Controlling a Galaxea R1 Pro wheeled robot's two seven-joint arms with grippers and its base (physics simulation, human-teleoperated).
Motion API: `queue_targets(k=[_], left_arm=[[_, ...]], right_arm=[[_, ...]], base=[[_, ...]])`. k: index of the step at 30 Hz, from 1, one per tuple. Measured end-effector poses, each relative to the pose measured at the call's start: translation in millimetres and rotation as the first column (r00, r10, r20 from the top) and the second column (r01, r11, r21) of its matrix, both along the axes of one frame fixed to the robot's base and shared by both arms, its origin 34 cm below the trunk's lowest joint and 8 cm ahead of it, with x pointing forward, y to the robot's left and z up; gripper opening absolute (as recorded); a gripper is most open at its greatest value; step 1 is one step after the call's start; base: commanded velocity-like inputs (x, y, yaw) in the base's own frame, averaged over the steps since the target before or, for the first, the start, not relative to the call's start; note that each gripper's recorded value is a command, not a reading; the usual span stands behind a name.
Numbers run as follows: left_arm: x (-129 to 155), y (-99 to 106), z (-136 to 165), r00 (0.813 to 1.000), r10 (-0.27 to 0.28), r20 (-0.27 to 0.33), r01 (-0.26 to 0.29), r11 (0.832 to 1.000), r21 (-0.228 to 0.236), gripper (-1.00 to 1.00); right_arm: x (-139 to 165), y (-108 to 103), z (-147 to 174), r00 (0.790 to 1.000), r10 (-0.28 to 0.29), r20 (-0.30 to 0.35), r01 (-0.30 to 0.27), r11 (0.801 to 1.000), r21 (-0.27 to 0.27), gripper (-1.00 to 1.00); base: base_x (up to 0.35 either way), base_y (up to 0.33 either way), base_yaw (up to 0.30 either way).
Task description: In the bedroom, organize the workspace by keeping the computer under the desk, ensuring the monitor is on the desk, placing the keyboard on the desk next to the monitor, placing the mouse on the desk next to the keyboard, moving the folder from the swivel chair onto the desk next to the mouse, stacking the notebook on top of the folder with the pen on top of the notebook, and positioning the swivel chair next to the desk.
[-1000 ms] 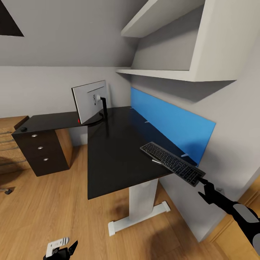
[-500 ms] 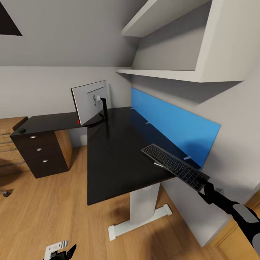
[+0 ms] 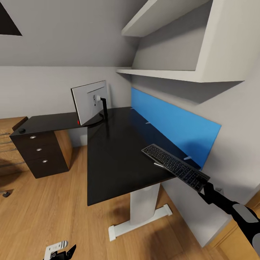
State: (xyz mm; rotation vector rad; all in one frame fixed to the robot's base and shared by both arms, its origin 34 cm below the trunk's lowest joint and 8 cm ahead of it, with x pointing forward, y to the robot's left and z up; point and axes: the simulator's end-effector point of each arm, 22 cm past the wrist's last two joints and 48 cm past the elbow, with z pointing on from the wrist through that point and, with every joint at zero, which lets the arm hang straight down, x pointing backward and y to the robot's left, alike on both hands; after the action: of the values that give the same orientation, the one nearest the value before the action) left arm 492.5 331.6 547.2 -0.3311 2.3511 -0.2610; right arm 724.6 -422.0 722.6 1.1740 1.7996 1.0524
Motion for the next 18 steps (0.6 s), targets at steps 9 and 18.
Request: queue_targets(k=[9, 18], left_arm=[[0, 0, 0, 1.000, 0.001, -0.001, -0.001, 1.000, 0.001, 1.00], [0, -1, -1, 1.000, 0.000, -0.002, 0.000, 1.000, 0.000, 1.00]], right_arm=[[1, 15, -4, 1.000, 0.018, -0.003, -0.018, 1.000, 0.011, 1.00], [2, 25, -6, 0.999, 0.033, -0.004, -0.033, 0.999, 0.016, -1.00]], base=[[0.000, 0.000, 0.000], [0.000, 0.000, 0.000]])
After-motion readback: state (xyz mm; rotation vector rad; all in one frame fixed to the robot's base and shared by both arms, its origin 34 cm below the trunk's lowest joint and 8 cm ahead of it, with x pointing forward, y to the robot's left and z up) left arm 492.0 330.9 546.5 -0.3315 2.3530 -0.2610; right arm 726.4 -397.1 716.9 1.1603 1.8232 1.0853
